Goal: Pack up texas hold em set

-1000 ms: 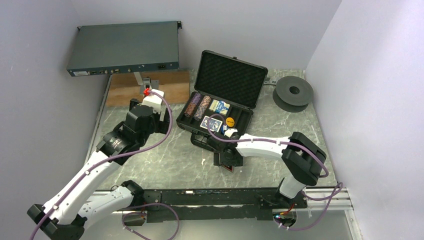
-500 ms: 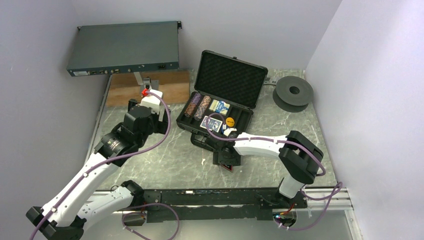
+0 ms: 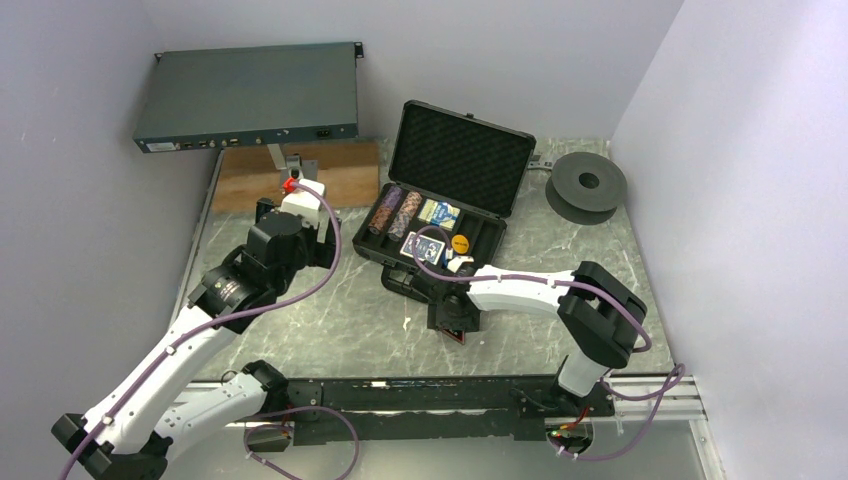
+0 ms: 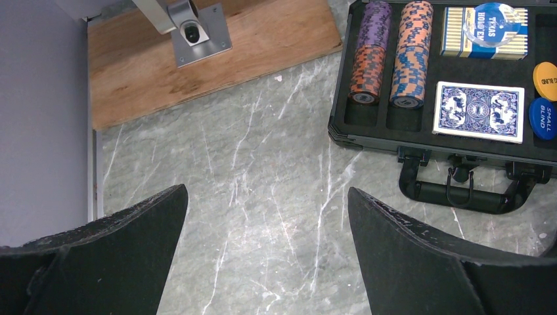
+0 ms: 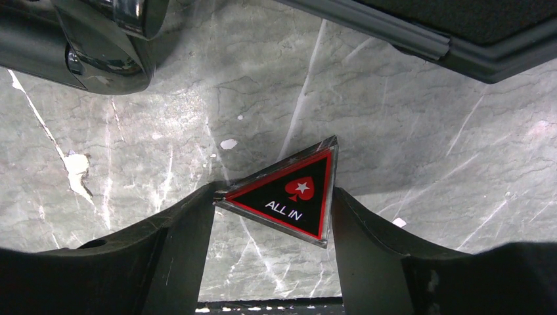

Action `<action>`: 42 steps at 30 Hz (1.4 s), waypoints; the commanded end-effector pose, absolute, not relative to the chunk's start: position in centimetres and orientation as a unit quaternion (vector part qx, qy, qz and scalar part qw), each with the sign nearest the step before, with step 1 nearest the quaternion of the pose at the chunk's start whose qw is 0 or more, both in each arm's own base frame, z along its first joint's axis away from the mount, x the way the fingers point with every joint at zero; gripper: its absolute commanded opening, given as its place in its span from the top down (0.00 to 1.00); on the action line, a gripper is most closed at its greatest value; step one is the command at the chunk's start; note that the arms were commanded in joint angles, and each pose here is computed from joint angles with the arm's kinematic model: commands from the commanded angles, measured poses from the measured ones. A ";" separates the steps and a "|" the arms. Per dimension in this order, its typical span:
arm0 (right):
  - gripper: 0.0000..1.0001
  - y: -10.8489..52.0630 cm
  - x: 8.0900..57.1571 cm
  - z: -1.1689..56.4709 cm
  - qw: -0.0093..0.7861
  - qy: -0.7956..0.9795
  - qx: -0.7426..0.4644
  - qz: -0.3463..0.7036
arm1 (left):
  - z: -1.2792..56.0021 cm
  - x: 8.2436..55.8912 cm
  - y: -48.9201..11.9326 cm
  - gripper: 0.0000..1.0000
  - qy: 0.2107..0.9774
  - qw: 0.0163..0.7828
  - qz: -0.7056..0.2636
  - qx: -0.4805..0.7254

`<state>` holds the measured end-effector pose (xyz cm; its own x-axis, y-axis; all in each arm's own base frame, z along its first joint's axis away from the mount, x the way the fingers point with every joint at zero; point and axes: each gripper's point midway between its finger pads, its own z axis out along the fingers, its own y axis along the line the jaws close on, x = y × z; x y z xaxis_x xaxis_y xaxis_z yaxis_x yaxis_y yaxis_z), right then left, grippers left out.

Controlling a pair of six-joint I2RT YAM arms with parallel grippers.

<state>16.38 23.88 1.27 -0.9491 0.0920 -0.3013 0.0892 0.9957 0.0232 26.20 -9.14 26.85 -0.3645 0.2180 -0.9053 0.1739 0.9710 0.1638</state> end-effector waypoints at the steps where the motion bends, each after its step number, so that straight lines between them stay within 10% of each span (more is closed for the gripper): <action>1: 0.62 23.9 16.4 1.7 0.158 0.986 0.046 0.006 | 27.6 26.4 -8.7 0.02 0.817 0.565 0.026 0.113; 9: 1.00 24.4 16.6 3.0 0.165 0.985 0.040 0.019 | 27.6 26.4 -8.8 0.02 0.817 0.565 0.024 0.113; 42: 1.00 28.9 23.7 16.0 0.298 0.945 -0.045 0.125 | 28.1 26.0 -8.8 0.01 0.809 0.577 0.013 0.114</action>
